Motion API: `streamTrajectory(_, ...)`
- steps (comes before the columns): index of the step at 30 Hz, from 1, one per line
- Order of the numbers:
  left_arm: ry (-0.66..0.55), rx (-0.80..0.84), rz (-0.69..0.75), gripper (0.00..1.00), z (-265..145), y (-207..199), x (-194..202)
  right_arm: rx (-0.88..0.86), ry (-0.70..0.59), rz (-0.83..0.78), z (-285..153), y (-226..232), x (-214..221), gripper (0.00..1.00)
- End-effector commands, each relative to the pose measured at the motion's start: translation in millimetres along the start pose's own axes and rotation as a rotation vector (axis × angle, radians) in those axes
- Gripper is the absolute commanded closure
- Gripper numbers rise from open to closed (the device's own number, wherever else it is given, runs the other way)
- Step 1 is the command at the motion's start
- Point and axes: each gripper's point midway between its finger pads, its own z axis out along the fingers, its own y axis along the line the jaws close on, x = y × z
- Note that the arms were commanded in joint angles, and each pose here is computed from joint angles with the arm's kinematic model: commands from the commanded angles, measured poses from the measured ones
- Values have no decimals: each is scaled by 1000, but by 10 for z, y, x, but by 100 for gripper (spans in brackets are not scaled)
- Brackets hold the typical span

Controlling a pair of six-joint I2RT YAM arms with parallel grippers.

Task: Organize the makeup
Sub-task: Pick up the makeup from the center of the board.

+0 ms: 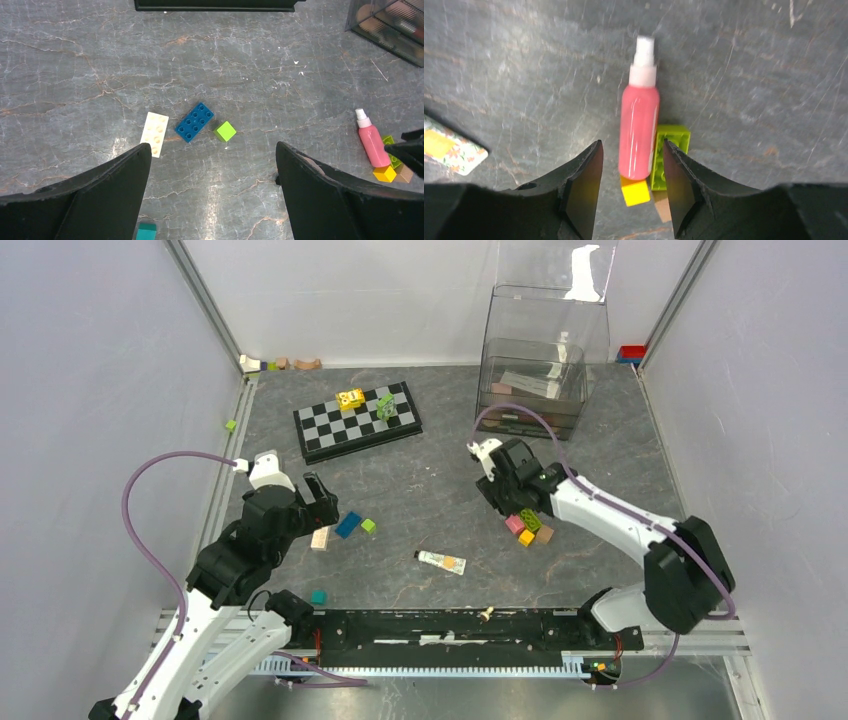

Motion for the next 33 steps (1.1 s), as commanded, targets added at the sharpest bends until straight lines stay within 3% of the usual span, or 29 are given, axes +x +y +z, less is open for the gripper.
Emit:
streamTrajectory(1, -26, 16, 20, 0, 21, -37, -71, -72, 3, -66, 12, -54, -317, 46)
streamTrajectory(6, -31, 14, 19, 0, 16, -30, -80, -152, 57, -99, 140, 31, -345, 45)
streamTrajectory(33, -28, 14, 20, 0, 20, -34, -76, -179, 257, -62, 545, -62, -129, 42)
